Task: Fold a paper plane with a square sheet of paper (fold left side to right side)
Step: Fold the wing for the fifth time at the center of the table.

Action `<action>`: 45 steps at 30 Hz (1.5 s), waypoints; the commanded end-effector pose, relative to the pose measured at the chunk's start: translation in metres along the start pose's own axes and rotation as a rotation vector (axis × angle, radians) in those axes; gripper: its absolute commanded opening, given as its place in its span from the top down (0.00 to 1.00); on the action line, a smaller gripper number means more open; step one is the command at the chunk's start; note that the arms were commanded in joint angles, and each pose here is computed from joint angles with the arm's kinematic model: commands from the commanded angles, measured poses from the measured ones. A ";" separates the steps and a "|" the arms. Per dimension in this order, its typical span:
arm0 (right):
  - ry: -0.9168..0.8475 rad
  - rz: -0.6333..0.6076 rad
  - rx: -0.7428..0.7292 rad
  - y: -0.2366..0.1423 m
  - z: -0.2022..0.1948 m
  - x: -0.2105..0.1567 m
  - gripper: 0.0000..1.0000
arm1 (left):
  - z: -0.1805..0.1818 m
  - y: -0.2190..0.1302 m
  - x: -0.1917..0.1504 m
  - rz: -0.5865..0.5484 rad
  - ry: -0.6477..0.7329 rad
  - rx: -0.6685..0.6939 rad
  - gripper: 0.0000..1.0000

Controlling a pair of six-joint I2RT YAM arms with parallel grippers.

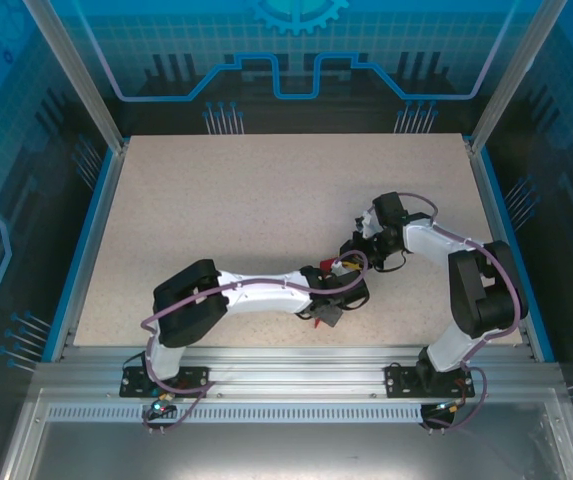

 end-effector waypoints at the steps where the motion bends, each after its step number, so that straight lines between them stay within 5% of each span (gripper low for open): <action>1: -0.009 -0.002 -0.016 -0.008 0.001 0.000 0.73 | -0.005 0.006 0.000 0.041 0.003 -0.018 0.78; 10: 0.038 -0.099 -0.043 -0.048 -0.022 -0.005 0.46 | -0.010 0.013 -0.003 0.089 -0.002 -0.072 0.78; 27: 0.024 -0.071 0.034 -0.034 -0.020 -0.057 0.49 | 0.001 0.026 -0.001 0.203 -0.204 -0.375 0.80; 45: -0.014 -0.011 0.060 0.010 0.004 -0.044 0.57 | 0.006 0.030 -0.001 0.225 -0.253 -0.420 0.79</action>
Point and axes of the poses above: each hand's point on the last joint's axis, 136 mm out from that joint toward the fingers, its own y axis out along the fingers, its own z axis along the line the jaws close on, x = y × z, the point moved 1 cm from there along -y, back along the fingers, and after that the axes turned 11 degrees about -y, right-handed, at the moved point
